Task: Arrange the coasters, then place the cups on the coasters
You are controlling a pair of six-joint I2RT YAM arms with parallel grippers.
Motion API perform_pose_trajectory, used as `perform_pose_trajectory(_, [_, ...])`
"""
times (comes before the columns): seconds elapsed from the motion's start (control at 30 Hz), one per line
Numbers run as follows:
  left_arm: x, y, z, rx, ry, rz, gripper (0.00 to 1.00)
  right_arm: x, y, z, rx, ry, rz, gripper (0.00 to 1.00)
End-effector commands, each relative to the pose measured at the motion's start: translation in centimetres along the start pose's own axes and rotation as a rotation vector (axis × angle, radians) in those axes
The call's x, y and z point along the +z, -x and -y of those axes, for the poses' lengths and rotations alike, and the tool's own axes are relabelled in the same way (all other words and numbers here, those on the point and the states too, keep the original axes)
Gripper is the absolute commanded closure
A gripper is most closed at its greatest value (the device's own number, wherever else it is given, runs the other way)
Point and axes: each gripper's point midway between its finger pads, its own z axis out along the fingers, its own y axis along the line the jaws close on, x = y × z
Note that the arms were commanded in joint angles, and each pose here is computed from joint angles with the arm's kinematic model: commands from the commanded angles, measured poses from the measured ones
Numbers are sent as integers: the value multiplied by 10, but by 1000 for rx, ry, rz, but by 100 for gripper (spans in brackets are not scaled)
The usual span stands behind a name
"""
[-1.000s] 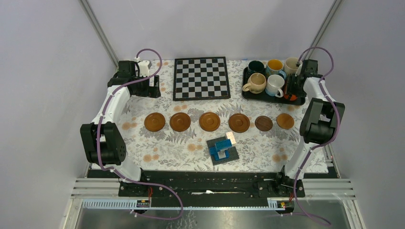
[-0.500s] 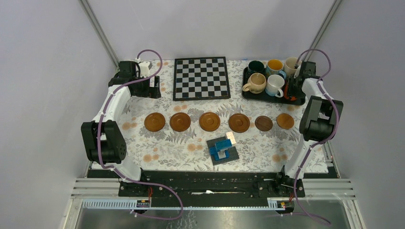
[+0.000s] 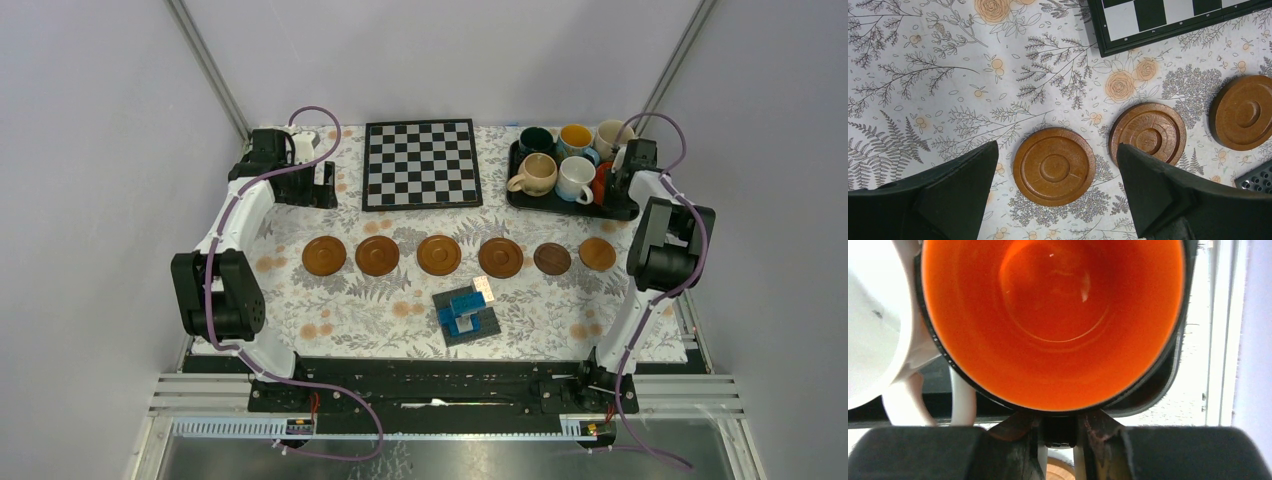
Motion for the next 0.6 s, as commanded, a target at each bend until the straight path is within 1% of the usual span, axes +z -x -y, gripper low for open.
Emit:
perform_pose_trajectory(0.0, [-2, 11, -2, 24, 12, 32, 1, -21, 21, 10, -15, -19, 89, 80])
perform_pose_trajectory(0.1, [-2, 11, -2, 23, 11, 32, 1, -28, 22, 14, -13, -28, 102, 87])
perform_pose_trajectory(0.2, [-3, 9, -1, 23, 8, 30, 1, -36, 25, 18, -16, -37, 126, 100])
perform_pose_trajectory(0.47, [-4, 7, 0, 17, 4, 28, 1, -53, 39, 23, -20, -48, 209, 100])
perform_pose_trajectory(0.57, [-3, 6, 1, 17, 3, 26, 1, -61, 47, 20, -18, -19, 249, 100])
